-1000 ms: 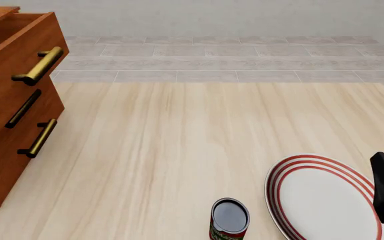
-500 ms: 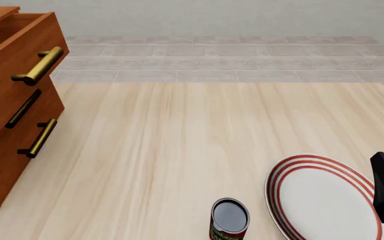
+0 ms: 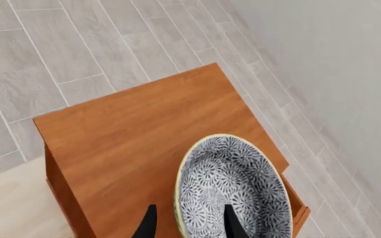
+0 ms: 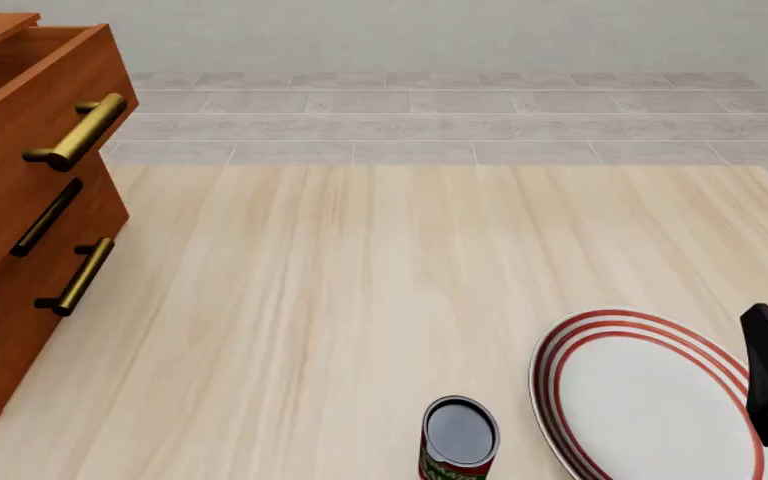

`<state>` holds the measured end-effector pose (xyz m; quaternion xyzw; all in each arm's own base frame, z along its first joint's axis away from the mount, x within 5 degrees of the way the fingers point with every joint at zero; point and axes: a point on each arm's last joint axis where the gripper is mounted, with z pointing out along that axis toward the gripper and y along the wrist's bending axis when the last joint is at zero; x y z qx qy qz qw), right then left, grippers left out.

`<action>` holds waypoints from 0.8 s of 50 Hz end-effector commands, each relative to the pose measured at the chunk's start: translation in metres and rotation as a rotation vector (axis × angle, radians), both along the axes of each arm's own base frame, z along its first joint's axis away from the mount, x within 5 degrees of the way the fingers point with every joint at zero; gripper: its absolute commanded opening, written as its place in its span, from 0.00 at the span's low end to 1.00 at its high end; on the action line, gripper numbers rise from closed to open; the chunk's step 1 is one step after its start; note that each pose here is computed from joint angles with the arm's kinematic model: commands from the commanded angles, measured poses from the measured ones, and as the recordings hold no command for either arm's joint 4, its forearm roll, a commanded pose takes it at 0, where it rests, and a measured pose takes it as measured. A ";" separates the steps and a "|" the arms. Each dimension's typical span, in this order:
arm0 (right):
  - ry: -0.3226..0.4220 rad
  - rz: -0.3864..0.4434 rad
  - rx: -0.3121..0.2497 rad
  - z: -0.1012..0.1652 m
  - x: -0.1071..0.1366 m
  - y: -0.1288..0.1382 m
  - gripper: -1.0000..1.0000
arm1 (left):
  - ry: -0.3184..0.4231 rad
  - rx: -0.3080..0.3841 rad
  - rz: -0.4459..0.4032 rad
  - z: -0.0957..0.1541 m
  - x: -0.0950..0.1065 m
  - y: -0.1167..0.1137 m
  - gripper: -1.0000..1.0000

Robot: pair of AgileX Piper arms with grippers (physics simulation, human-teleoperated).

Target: Put the bowl on top of the cabinet.

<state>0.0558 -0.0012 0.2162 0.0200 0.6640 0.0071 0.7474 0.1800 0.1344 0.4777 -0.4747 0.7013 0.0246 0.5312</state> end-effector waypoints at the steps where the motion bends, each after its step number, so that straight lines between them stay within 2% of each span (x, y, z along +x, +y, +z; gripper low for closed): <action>1: 0.000 0.003 -0.003 0.000 0.000 0.000 1.00 | -0.036 0.027 -0.031 0.014 -0.015 -0.019 1.00; 10: -0.001 0.003 -0.005 0.001 0.000 0.000 1.00 | -0.096 0.061 -0.069 0.031 -0.037 -0.043 1.00; 23: -0.001 0.006 -0.010 0.000 0.000 0.000 1.00 | -0.150 0.079 -0.094 0.043 -0.073 -0.070 1.00; 29: -0.003 0.006 -0.012 0.001 0.000 0.000 1.00 | -0.194 0.098 -0.137 0.048 -0.103 -0.093 1.00; 32: -0.003 0.006 -0.012 0.001 0.000 0.000 1.00 | -0.200 0.101 -0.142 0.048 -0.111 -0.097 1.00; 33: -0.003 0.007 -0.013 0.001 0.000 0.000 1.00 | -0.214 0.107 -0.182 0.048 -0.124 -0.107 1.00; 34: -0.003 0.007 -0.013 0.001 0.000 0.000 1.00 | -0.214 0.107 -0.182 0.048 -0.124 -0.107 1.00; 40: -0.005 0.005 -0.013 0.000 0.000 0.000 1.00 | -0.244 0.129 -0.245 0.047 -0.160 -0.126 1.00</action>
